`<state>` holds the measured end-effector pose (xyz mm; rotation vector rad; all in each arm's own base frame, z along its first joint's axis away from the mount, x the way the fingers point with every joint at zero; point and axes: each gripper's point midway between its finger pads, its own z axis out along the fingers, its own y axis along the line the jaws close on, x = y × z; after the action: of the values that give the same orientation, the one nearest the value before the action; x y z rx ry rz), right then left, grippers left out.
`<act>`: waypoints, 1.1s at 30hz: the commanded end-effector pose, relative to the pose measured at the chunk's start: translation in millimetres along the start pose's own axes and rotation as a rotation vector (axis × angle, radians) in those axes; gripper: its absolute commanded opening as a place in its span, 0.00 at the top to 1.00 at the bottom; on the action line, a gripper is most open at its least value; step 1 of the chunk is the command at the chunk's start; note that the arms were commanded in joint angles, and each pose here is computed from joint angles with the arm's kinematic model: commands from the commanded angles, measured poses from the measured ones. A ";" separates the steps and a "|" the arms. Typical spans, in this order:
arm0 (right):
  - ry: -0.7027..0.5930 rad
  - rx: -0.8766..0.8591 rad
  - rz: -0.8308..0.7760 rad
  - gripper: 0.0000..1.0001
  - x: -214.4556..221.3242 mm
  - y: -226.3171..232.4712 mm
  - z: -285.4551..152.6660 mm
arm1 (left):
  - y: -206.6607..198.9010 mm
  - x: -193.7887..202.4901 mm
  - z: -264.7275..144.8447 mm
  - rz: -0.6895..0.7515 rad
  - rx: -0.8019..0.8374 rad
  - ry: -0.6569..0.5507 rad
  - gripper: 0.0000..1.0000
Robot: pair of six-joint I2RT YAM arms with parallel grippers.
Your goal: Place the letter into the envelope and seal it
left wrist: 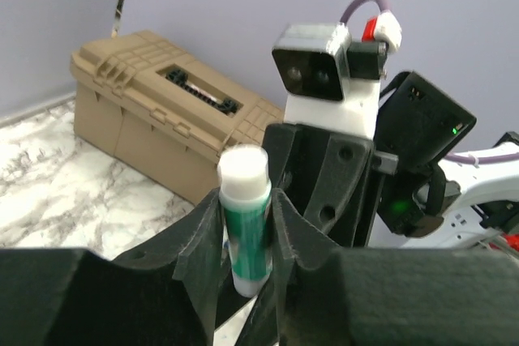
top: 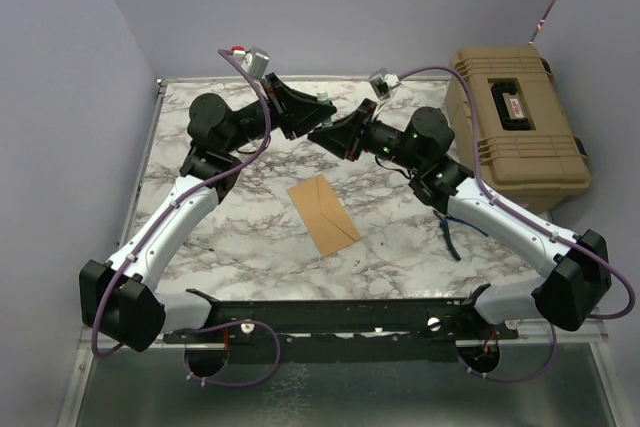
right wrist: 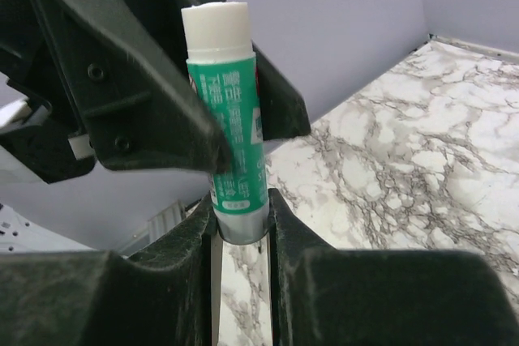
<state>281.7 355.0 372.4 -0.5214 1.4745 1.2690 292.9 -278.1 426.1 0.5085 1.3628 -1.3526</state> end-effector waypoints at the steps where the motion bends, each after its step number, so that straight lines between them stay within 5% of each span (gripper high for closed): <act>1: -0.121 -0.063 -0.020 0.96 -37.0 18.9 2.2 | -2.2 12.3 -6.2 -0.018 0.018 0.023 0.69; 10: -0.106 -0.104 -0.019 0.96 -35.8 23.9 7.3 | -0.2 15.5 -7.1 -0.018 0.016 0.014 0.71; 14: -0.061 -0.117 -0.031 0.91 -26.7 23.6 8.6 | 2.2 15.3 -6.8 -0.009 0.010 0.009 0.97; 18: 0.050 -0.057 -0.076 0.47 -4.8 9.3 4.9 | 14.5 17.6 -8.9 0.022 -0.053 0.009 1.00; 21: 0.157 0.058 -0.107 0.35 17.5 -14.2 -6.4 | 38.1 21.3 -13.3 0.060 -0.177 0.028 1.00; 28: 0.324 0.532 -0.038 0.35 52.1 -99.4 -63.5 | 123.7 18.7 -59.8 0.143 -0.704 -0.004 1.00; 33: 0.441 0.969 0.062 0.35 80.5 -183.4 -126.3 | 127.1 27.1 -67.9 0.158 -0.724 0.013 1.00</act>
<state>333.8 278.5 270.4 -0.3556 1.9759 0.7633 365.6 -219.6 343.4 0.1680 1.6377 -0.8075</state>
